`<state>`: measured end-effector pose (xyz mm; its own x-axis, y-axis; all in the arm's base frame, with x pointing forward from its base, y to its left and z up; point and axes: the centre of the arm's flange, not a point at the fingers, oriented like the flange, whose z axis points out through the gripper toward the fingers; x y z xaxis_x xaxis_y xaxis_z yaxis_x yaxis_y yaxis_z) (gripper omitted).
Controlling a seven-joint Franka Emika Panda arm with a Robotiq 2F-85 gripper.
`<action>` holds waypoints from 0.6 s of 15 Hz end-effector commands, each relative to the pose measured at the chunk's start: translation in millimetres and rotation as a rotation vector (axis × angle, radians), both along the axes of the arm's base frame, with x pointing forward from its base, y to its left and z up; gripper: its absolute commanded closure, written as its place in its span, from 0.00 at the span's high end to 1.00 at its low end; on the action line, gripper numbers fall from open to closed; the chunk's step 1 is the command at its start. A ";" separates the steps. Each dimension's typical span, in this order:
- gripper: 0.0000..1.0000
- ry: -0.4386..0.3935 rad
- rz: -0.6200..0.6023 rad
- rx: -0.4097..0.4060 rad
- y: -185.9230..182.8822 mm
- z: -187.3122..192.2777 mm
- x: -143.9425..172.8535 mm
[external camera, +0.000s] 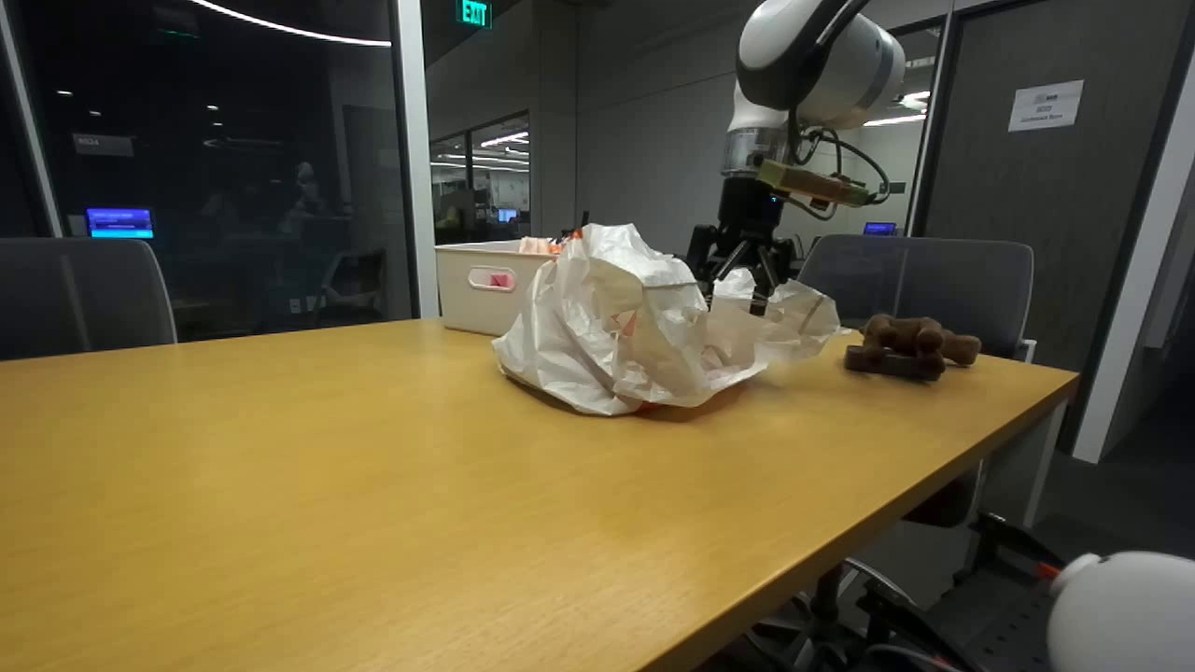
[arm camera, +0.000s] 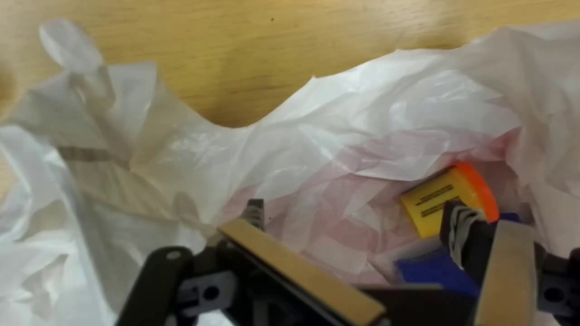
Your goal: Remove the items from the plastic bag and place them on the table.
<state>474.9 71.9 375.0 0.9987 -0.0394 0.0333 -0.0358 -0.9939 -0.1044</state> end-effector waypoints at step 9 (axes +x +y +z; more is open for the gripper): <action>1.00 -0.095 0.249 0.279 49.0 -31.5 25.4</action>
